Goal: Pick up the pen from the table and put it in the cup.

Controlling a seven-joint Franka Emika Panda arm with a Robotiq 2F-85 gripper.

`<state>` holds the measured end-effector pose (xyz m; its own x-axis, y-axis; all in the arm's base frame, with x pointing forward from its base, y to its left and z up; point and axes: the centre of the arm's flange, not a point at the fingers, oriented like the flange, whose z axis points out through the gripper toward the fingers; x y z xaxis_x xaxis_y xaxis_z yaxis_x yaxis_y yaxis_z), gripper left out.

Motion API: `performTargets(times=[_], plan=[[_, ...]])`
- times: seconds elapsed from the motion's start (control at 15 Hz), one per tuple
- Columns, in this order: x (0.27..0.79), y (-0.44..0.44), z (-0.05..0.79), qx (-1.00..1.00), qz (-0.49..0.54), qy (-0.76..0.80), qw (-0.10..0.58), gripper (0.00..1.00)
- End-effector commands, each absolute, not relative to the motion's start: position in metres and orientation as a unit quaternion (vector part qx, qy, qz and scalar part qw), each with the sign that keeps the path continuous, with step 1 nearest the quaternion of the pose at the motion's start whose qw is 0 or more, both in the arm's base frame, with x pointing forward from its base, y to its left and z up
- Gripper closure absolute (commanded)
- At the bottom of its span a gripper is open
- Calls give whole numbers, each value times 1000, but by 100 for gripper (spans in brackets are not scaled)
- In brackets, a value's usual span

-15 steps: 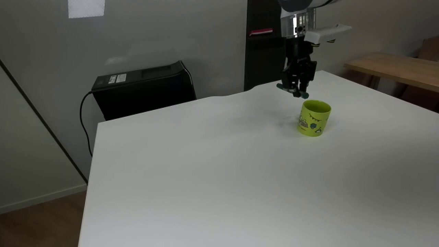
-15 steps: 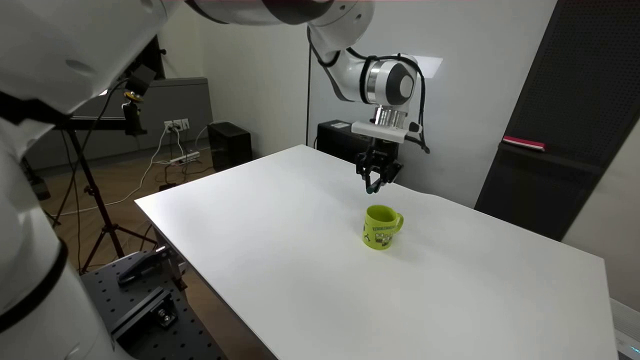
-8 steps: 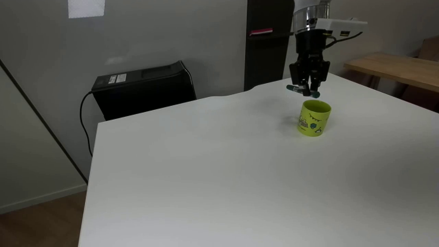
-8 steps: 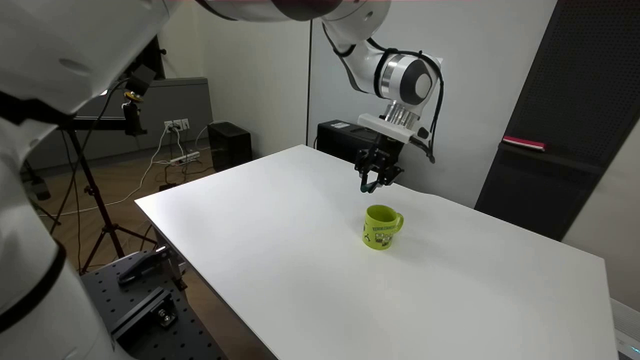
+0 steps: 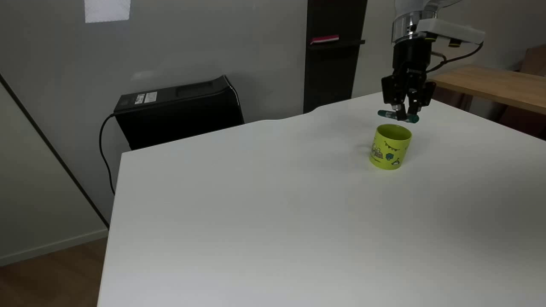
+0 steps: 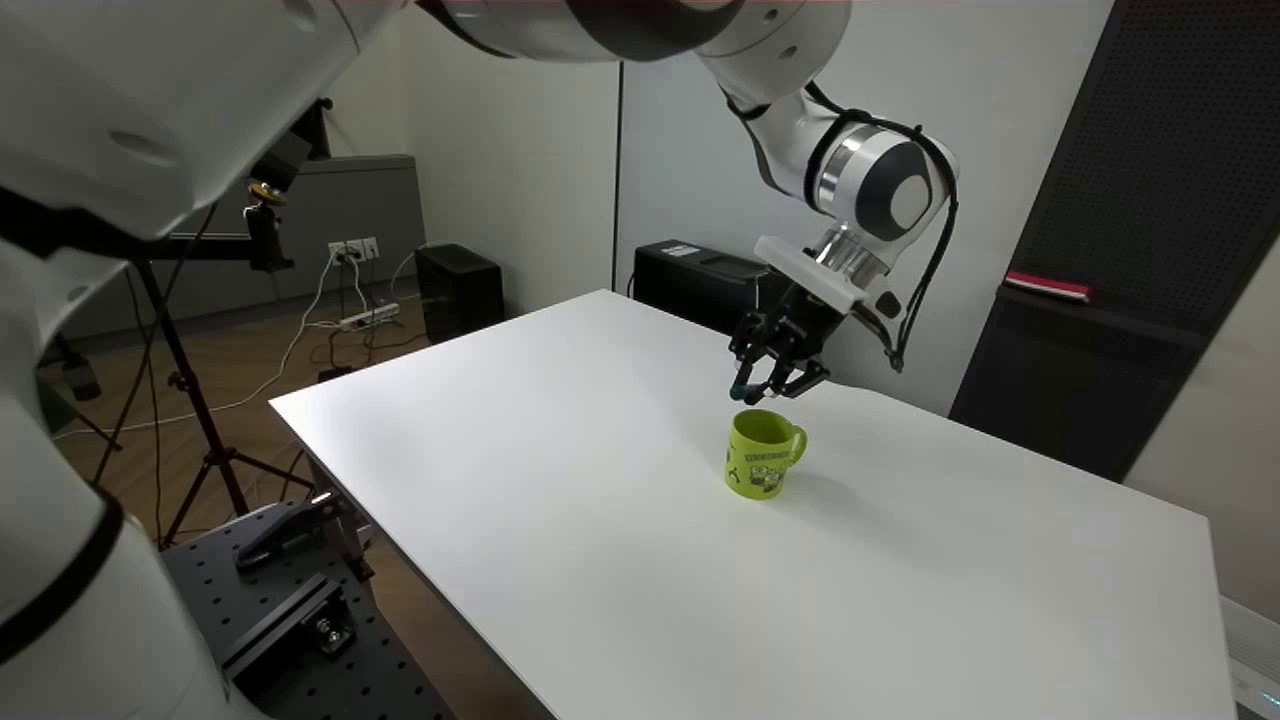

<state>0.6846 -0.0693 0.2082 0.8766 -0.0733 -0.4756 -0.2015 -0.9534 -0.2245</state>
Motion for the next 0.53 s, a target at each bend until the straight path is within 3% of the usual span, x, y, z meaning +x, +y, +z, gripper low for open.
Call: performTargets(times=[0.0,0.47], plan=[[696,-75,219,-948,254,103,164,93],[689,-66,221,-932,290,114,184,93]])
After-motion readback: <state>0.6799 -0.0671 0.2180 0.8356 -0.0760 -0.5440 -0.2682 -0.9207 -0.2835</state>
